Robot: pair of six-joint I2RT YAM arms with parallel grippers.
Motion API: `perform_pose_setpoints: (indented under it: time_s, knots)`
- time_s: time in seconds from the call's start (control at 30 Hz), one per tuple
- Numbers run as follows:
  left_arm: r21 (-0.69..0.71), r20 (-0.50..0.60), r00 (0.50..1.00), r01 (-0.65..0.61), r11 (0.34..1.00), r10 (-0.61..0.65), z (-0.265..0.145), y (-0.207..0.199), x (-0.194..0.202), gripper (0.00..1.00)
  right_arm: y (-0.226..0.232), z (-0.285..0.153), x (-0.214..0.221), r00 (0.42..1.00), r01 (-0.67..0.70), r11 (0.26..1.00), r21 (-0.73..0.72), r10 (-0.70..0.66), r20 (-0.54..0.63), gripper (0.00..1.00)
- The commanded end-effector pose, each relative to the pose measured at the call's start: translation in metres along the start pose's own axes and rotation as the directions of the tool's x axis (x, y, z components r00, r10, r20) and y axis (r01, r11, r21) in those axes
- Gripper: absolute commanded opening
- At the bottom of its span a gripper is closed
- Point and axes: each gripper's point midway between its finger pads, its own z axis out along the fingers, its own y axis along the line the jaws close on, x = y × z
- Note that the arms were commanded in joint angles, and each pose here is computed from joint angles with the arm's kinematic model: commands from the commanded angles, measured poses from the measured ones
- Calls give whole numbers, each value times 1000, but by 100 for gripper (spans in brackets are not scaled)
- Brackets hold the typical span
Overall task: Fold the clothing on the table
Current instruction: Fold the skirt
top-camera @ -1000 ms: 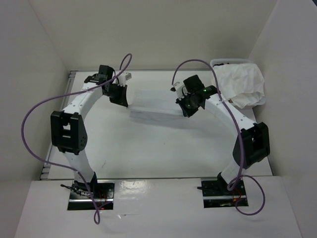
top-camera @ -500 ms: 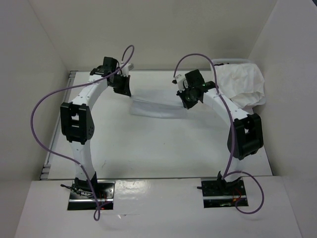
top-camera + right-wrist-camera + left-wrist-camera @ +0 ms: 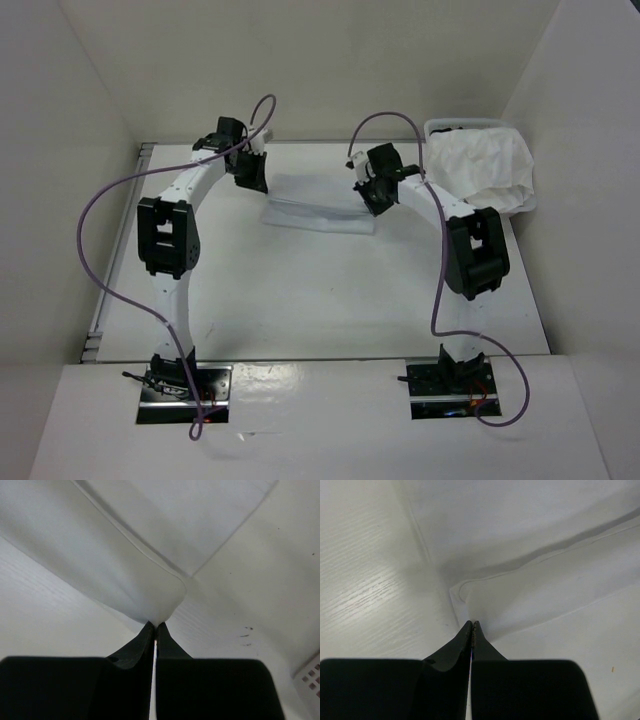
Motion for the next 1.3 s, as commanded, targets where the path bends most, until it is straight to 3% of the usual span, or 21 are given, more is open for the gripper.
perform_pose_setpoints:
  time_s: [0.0,0.37,0.53,0.57,0.67,0.73,0.77,0.83,0.87,0.9,0.97,1.13,1.17,1.27]
  knots:
    - [-34,37,999,10,999,-9,10,14,-15,0,-28,7,-22,998,-3,996,87,-3,67,0]
    - [-62,60,998,23,998,-19,26,26,-30,0,-54,29,-33,994,-55,991,119,43,100,0]
    - [-72,89,996,22,997,-16,29,29,-43,7,-66,32,-38,992,-76,986,150,59,113,1]
    - [-72,87,996,23,997,-17,32,31,-43,10,-66,36,-39,992,-76,986,150,59,111,8]
    - [-71,81,997,25,997,-19,39,34,-41,22,-69,43,-41,991,-86,984,158,69,112,13]
    - [-72,88,996,23,997,-16,38,34,-45,30,-69,47,-43,989,-104,982,157,86,120,41]
    - [-71,94,995,30,997,-23,39,34,-48,42,-69,47,-43,989,-104,982,157,86,120,49]
    - [-84,117,993,23,996,-13,36,36,-57,43,-75,48,-46,985,-125,978,165,103,136,61]
    - [-84,118,993,23,996,-13,39,37,-58,45,-80,46,-52,981,-142,973,181,113,160,71]
    - [-94,122,992,23,995,-11,35,37,-61,48,-84,44,-59,978,-145,970,195,110,180,87]
    - [-94,135,991,18,995,-5,33,37,-69,53,-90,45,-65,969,-179,959,220,134,207,98]
    - [-91,123,992,43,995,-31,36,38,-75,57,-109,42,-85,945,-254,933,255,182,273,98]
    - [-94,194,981,19,995,0,17,31,-102,57,-111,37,-94,936,-269,929,254,189,298,98]
    - [-124,192,981,25,992,-1,19,38,-102,60,-125,28,-107,918,-304,913,272,205,339,98]
